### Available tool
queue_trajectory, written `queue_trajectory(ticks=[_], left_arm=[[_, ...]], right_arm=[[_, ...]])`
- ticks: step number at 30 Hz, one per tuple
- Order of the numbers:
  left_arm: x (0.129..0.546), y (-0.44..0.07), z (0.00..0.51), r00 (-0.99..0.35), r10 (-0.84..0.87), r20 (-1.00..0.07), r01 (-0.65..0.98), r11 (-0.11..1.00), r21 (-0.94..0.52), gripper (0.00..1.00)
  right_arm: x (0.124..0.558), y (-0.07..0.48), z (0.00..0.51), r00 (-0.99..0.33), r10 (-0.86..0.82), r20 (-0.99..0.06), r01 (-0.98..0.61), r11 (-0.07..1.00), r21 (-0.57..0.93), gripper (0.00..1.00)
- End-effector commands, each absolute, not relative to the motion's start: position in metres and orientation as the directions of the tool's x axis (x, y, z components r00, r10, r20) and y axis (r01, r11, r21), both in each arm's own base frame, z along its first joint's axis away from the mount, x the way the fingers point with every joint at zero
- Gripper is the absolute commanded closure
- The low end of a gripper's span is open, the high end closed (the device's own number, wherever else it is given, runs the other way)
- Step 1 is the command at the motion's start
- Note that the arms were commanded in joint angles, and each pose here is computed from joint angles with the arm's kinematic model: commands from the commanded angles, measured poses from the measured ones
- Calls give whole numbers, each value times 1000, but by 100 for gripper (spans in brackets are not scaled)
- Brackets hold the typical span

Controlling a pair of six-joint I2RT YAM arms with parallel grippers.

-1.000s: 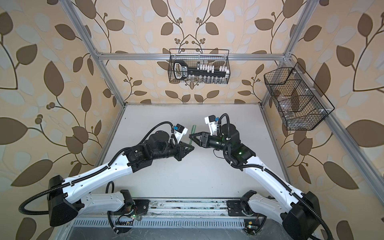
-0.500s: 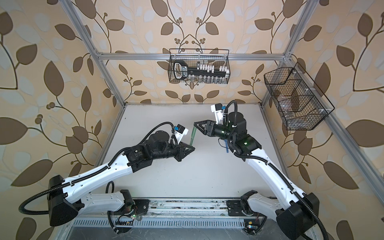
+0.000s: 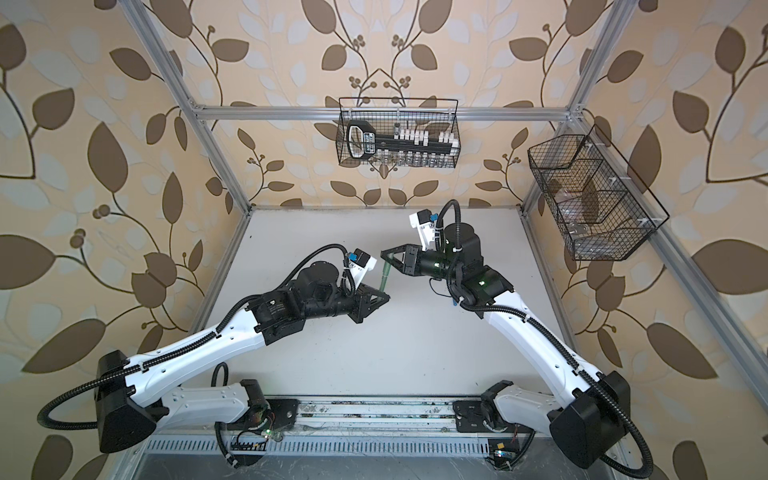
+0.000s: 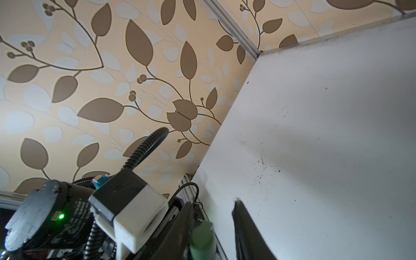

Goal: Insert the pens into the pen caps
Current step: 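Push the green cap down onto the pen nib with the right gripper, then open the left gripper to release the capped pen while the right gripper holds it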

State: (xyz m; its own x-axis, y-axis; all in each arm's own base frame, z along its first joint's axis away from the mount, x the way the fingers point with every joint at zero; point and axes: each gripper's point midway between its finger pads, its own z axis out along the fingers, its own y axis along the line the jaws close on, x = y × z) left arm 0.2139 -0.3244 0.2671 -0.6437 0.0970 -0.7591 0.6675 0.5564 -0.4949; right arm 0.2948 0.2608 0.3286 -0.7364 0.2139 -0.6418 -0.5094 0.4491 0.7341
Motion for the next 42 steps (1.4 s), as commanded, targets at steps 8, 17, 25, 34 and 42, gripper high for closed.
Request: queue_trajectory(ticks=[8, 17, 25, 34, 42], left_arm=[[242, -324, 316, -510, 18, -860, 691, 604, -397, 100], [302, -317, 370, -397, -134, -908, 699, 597, -394, 100], [343, -301, 429, -262, -259, -930, 719, 590, -367, 100], [373, -279, 480, -139, -331, -933, 710, 624, -327, 100], [394, -270, 472, -180, -350, -919, 696, 615, -370, 100]], right_arm=[[285, 268, 301, -789, 170, -591, -468, 457, 756, 99], [256, 277, 238, -868, 99, -486, -378, 501, 778, 100], [225, 286, 186, -925, 118, -361, -264, 485, 834, 100], [185, 302, 155, -959, 62, -278, -215, 482, 849, 100], [173, 295, 152, -960, 70, -272, -204, 494, 846, 100]])
